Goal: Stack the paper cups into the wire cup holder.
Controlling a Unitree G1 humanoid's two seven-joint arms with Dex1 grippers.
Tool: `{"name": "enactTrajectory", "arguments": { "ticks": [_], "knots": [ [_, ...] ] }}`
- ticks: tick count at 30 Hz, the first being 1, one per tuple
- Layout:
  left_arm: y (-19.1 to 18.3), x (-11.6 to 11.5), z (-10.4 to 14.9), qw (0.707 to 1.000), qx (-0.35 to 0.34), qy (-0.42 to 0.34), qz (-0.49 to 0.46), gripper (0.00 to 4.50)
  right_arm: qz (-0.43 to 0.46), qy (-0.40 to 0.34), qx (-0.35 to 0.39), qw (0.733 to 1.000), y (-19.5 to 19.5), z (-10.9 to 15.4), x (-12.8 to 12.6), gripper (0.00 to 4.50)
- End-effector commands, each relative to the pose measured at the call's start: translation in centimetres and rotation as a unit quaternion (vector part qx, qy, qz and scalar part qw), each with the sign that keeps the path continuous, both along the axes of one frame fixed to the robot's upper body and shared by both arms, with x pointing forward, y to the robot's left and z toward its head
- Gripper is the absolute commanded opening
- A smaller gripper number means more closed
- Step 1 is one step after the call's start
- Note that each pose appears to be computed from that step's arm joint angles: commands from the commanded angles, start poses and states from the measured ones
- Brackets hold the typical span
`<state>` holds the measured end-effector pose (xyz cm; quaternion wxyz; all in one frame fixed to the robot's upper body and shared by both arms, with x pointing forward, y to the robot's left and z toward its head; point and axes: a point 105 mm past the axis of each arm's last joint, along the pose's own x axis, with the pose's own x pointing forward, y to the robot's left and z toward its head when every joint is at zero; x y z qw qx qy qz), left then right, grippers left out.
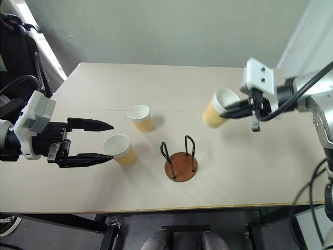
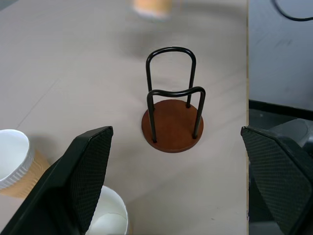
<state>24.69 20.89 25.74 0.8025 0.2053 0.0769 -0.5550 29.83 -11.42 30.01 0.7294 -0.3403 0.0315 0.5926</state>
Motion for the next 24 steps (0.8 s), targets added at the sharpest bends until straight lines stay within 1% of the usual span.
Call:
{"name": "enactTrajectory", "arguments": {
  "ticks": [1,3,5,7,14,19,22,24],
  "knots": [
    [0.0,-0.2,0.7,1.0,0.0,-0.024,0.0,4.5,0.049,0.003,0.008,0.999,2.6,0.0,-0.9,0.06],
    [-0.1,-0.4,0.7,1.0,0.0,-0.023,-0.001,4.5,0.07,0.01,0.0,0.997,3.6,-0.6,-1.5,0.06],
    [0.0,-0.6,0.7,1.0,0.001,-0.021,0.002,4.5,0.102,0.027,-0.012,0.994,4.6,-1.6,-2.6,0.06],
    [0.2,-0.9,0.6,1.0,0.001,-0.02,0.006,4.5,0.114,0.038,-0.018,0.993,5.1,-2.3,-3.2,0.06],
    [0.1,-1.5,0.4,1.0,0.0,-0.017,0.011,4.5,0.11,0.051,-0.034,0.992,5.3,-3.7,-3.2,0.06],
    [0.2,-1.5,0.4,1.0,0.001,-0.016,0.013,4.5,0.088,0.031,-0.056,0.994,5.4,-4.7,-2.1,0.06],
    [0.2,-1.4,0.4,1.0,0.001,-0.017,0.014,4.5,0.088,0.033,-0.062,0.994,5.2,-5.0,-2.1,0.06],
    [0.2,-1.5,0.4,1.0,0.001,-0.017,0.014,4.5,0.09,0.04,-0.065,0.993,5.2,-5.2,-2.2,0.43]
  ]
}}
